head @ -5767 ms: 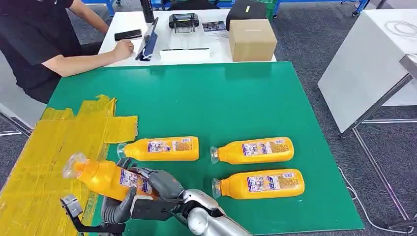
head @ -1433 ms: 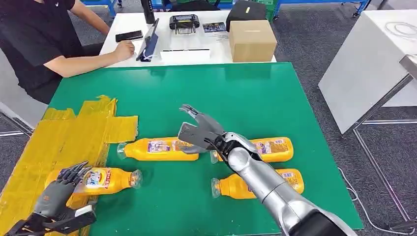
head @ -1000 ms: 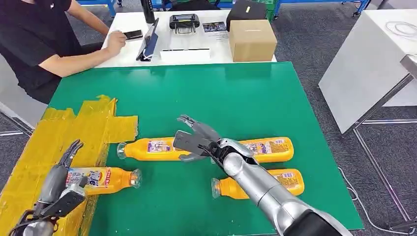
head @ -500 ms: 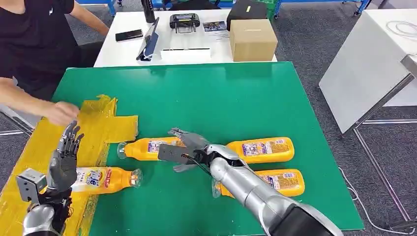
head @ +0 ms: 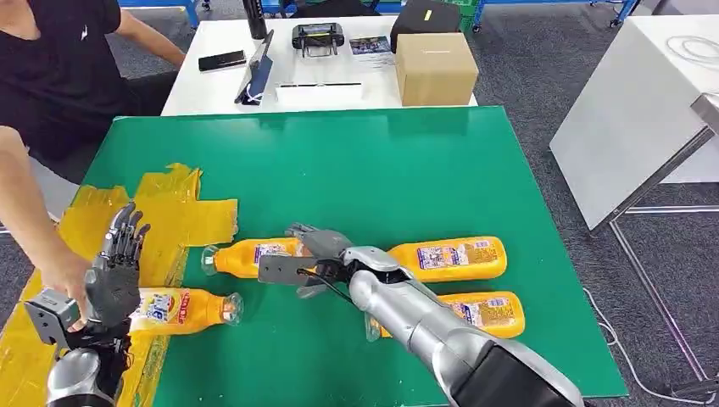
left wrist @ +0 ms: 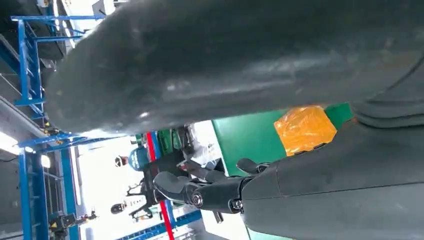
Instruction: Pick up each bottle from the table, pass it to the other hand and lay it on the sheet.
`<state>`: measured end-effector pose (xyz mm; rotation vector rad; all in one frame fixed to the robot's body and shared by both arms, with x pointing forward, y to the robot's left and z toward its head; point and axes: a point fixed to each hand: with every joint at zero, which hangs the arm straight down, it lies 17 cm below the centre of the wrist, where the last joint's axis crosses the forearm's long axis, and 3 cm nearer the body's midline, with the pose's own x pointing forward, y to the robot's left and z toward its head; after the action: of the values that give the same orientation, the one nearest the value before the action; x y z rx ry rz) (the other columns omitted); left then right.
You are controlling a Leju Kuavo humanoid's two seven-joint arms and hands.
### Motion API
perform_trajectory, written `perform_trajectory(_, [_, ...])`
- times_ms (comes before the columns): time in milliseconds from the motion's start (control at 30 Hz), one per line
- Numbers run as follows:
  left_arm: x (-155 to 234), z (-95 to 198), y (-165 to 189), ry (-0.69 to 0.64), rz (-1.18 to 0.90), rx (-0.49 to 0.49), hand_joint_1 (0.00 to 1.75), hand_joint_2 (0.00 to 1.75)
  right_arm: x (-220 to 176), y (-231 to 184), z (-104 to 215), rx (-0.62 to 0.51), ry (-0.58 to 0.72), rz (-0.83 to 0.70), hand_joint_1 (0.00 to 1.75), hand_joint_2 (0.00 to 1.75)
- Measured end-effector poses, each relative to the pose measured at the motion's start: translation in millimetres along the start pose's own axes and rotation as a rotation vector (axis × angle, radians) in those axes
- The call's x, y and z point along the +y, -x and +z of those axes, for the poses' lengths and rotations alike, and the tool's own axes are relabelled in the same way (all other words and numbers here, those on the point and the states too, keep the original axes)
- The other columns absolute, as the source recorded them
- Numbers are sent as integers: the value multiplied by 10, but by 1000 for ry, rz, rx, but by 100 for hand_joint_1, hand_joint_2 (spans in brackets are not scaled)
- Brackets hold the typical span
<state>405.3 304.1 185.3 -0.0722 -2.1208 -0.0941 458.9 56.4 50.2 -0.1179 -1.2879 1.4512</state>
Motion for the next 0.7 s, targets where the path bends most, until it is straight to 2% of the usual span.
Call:
perform_trajectory(333, [-10,-4,-3,-2,3,-1,0,0,21,49,-8,27,-7,43,0,175])
perform_trajectory(533, [-65,-19,-61,0,20,-17,0,0,20,178,-27,148,22,291,0,175])
perform_trajectory(667, [-121,-47,-139,3,54,-35,0,0,209,384,29,255,-23,497,0,175])
perform_trajectory(700, [-134,-56,-151,4,59,-37,0,0,266,430,49,277,-37,531,5,175])
